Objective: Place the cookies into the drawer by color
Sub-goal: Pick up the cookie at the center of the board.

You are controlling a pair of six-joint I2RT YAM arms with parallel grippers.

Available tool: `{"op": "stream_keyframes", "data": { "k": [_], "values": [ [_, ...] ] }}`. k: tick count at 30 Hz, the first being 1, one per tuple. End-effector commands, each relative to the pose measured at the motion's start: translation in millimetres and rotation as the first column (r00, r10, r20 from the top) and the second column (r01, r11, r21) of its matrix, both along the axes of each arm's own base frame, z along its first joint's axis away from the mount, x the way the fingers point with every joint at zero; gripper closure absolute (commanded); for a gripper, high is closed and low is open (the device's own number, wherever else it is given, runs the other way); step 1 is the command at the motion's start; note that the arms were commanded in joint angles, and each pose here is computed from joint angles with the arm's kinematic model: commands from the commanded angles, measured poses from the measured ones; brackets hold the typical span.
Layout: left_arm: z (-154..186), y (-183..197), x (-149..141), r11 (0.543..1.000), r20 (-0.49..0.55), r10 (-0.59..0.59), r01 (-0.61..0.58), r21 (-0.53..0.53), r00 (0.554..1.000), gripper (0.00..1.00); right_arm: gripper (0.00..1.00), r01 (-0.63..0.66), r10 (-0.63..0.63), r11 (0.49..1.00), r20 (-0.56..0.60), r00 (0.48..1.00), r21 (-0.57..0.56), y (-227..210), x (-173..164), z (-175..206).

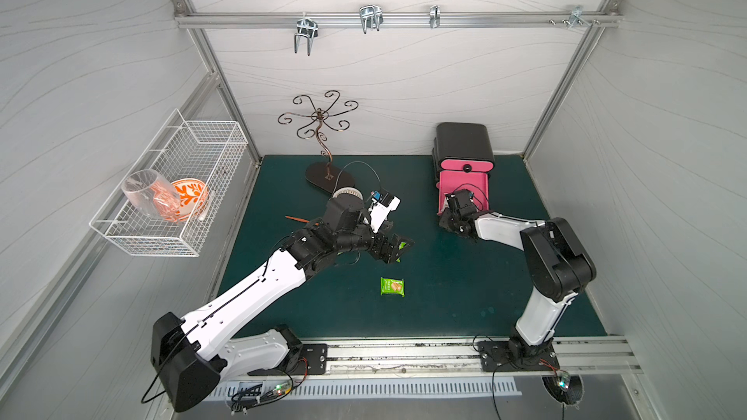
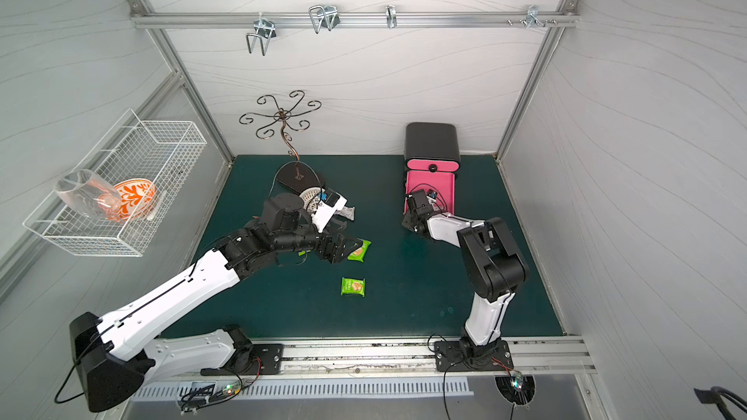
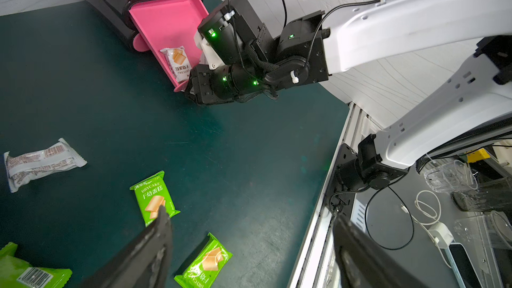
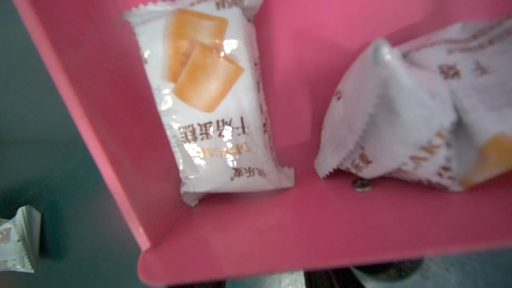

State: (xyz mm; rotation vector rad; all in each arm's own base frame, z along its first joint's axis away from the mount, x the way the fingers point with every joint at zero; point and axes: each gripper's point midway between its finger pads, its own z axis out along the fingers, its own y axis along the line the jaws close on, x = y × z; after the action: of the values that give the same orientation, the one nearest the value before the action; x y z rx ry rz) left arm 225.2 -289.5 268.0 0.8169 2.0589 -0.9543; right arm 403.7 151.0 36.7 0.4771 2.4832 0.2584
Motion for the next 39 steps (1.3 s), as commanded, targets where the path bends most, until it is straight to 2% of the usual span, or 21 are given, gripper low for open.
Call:
{"op": "stream_keyframes", "data": {
  "k": [1, 7, 13, 16, 18, 22, 26, 29, 35, 39],
  "values": [
    [13, 1, 0, 1.0, 0.052, -0.003, 0.004, -0.02, 0.999, 0.09, 0.54, 0.05, -0.05, 0.996, 0.0, 0.999, -0.074, -13, 2, -4],
    [14, 3, -3, 1.0, 0.05, -0.002, 0.003, -0.02, 0.999, 0.09, 0.51, 0.078, -0.075, 0.967, 0.02, 0.997, -0.243, -26, -3, -1],
    [13, 6, -6, 1.0, 0.044, 0.001, 0.0, -0.021, 0.999, 0.09, 0.5, 0.031, -0.033, 0.969, -0.006, 0.999, -0.243, -18, 5, -18],
    [13, 8, -8, 1.0, 0.044, 0.003, -0.002, -0.02, 0.999, 0.09, 0.58, 0.041, -0.045, 0.97, -0.009, 0.999, -0.241, -20, 6, -26],
    [13, 10, -8, 1.0, 0.042, 0.008, -0.007, -0.018, 0.999, 0.09, 0.69, 0.023, -0.026, 0.968, -0.01, 1.0, -0.251, -18, 8, -29],
    [12, 11, -9, 1.0, 0.043, 0.012, -0.011, -0.019, 0.999, 0.09, 0.84, -0.015, 0.009, 0.969, -0.026, 1.0, -0.248, -15, 8, -30],
    [13, 10, -8, 1.0, 0.045, 0.01, -0.009, -0.022, 0.999, 0.09, 1.0, -0.042, 0.035, 0.973, -0.034, 0.999, -0.225, -11, 3, -28],
    [14, 10, -8, 1.0, 0.049, 0.009, -0.008, -0.023, 0.999, 0.09, 1.0, -0.101, 0.097, 0.976, -0.033, 0.995, -0.194, -4, -4, -21],
    [12, 10, -6, 0.999, 0.051, 0.017, -0.016, -0.029, 0.999, 0.09, 1.0, -0.263, 0.263, 0.964, -0.012, 0.965, -0.033, 23, -39, 10],
    [12, 7, -3, 0.999, 0.048, 0.018, -0.016, -0.039, 0.999, 0.09, 1.0, -0.298, 0.298, 0.954, 0.0, 0.954, 0.043, 27, -64, 37]
  ]
}}
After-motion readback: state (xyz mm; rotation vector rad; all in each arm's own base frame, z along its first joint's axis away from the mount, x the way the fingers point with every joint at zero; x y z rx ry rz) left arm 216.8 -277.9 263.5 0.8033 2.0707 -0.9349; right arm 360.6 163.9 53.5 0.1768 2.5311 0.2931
